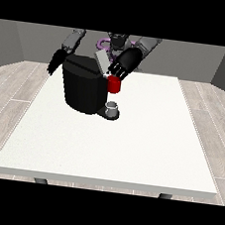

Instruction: Insert the coffee pod into the coffee machine and close the lid

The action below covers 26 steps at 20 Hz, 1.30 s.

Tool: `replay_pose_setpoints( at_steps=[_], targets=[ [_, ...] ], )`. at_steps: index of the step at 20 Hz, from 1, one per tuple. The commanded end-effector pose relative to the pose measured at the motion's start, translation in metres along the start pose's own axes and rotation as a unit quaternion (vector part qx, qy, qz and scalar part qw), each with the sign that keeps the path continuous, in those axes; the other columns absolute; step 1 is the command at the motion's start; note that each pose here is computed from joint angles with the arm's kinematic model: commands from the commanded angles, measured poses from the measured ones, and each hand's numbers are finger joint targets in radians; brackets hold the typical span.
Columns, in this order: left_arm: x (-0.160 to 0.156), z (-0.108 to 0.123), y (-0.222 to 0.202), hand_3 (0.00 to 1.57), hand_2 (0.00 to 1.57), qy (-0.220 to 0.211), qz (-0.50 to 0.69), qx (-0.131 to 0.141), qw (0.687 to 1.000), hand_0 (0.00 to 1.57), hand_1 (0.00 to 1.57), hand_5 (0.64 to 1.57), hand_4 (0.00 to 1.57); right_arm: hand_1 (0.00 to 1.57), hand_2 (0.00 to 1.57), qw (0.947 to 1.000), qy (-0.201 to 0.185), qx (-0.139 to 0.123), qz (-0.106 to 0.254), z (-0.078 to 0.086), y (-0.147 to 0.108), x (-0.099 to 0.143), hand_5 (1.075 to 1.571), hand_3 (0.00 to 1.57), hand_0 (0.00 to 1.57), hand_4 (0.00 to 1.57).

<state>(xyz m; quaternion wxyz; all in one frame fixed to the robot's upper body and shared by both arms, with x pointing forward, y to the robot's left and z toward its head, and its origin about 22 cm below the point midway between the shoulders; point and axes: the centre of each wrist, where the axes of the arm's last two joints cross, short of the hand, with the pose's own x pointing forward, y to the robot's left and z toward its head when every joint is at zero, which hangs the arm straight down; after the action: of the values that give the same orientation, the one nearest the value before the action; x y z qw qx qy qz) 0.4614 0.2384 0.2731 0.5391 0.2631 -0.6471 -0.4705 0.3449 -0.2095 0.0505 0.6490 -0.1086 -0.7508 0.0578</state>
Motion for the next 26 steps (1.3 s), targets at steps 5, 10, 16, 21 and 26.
replay_pose_setpoints(
  at_steps=[5, 10, 16, 21, 26],
  targets=[
    [0.007, -0.009, -0.019, 1.2, 1.25, -0.004, -0.001, -0.003, 1.0, 1.2, 1.2, 1.571, 0.42, 0.0, 0.0, 1.0, 0.004, 0.001, 0.0, 0.004, 0.02, 0.002, 1.571, 0.0, 0.0, 0.0],
    [0.009, -0.007, -0.008, 1.2, 1.26, -0.008, -0.006, -0.003, 1.0, 1.22, 1.22, 1.571, 0.42, 0.0, 0.0, 0.9999, 0.008, -0.009, -0.008, -0.013, -0.017, 0.009, 1.571, 0.0, 0.0, 0.0],
    [0.026, -0.01, -0.001, 1.2, 1.24, -0.031, -0.008, 0.001, 0.999, 1.21, 1.21, 1.571, 0.35, 0.0, 0.0, 0.9996, 0.003, -0.027, 0.0, -0.014, -0.018, -0.003, 1.571, 0.0, 0.0, 0.0],
    [0.006, -0.004, -0.001, 1.17, 1.2, -0.023, -0.017, 0.034, 0.999, 1.18, 1.18, 1.571, 0.35, 0.0, 0.0, 0.9997, 0.0, -0.017, -0.015, -0.006, -0.005, 0.001, 1.571, 0.0, 0.0, 0.0],
    [0.002, 0.0, 0.008, 1.1, 1.23, 0.003, -0.064, 0.037, 0.997, 1.22, 1.22, 1.571, 0.0, 0.0, 0.0, 0.9999, 0.009, -0.004, 0.002, 0.0, -0.012, -0.007, 1.571, 0.0, 0.0, 0.0]
  ],
)
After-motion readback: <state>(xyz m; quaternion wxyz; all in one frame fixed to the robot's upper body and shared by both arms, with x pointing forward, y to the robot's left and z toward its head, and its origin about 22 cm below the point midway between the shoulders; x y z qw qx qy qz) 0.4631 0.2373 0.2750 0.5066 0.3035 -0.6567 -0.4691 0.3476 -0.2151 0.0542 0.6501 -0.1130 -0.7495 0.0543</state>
